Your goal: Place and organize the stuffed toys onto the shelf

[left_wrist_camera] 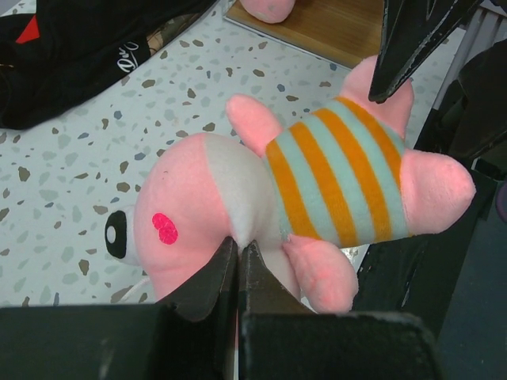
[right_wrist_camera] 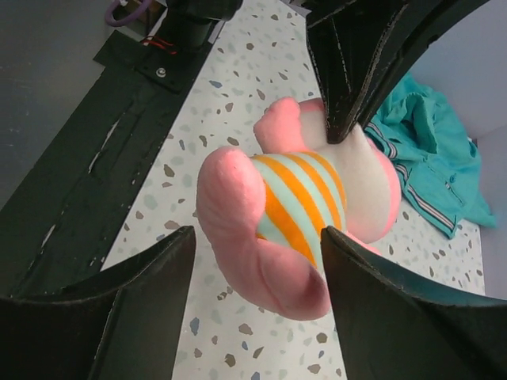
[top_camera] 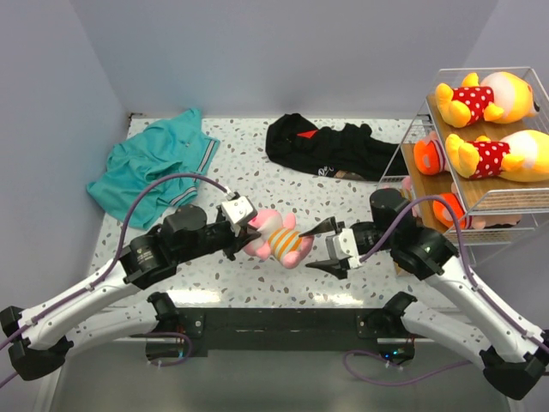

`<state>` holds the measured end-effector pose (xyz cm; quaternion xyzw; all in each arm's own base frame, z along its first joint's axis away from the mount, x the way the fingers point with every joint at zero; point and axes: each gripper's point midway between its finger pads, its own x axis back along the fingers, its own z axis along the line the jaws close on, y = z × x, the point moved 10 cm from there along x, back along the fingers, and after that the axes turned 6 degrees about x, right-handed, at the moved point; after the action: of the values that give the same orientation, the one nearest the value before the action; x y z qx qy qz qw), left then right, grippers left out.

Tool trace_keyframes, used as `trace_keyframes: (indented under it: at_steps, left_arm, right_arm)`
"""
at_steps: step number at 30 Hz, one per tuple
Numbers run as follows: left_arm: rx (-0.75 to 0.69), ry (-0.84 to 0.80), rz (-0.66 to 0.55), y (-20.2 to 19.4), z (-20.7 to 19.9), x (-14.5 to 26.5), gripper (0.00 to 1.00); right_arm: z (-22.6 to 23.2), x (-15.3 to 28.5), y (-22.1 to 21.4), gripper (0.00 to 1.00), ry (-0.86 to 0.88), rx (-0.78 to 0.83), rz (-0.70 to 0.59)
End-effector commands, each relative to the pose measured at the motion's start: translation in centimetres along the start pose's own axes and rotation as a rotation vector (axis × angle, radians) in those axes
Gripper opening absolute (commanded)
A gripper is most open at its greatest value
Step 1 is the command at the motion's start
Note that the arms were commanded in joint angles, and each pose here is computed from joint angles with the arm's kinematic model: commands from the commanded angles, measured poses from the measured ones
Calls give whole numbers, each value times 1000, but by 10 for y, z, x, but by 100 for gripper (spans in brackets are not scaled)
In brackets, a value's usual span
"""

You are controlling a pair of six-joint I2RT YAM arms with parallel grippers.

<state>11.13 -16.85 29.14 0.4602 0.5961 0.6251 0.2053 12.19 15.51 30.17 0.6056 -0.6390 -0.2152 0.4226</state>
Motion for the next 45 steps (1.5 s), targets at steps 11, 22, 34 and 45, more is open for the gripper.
trace_keyframes:
  at_steps: [11, 22, 34, 45]
  left_arm:
    - [-19, -73, -73, 24, -6, -6, 0]
    - [61, 112, -268, 57, 2, 7, 52]
    - [273, 793, -371, 58, 56, 19, 100]
    - [240, 859, -380, 50, 61, 39, 100]
  right_arm:
    - [3, -26, -10, 43, 61, 16, 116]
    - [-15, -32, -27, 0, -113, -108, 288]
    - [-29, -37, -22, 0, -816, -616, 701]
    - [-23, -32, -15, 0, -1265, -688, 1216]
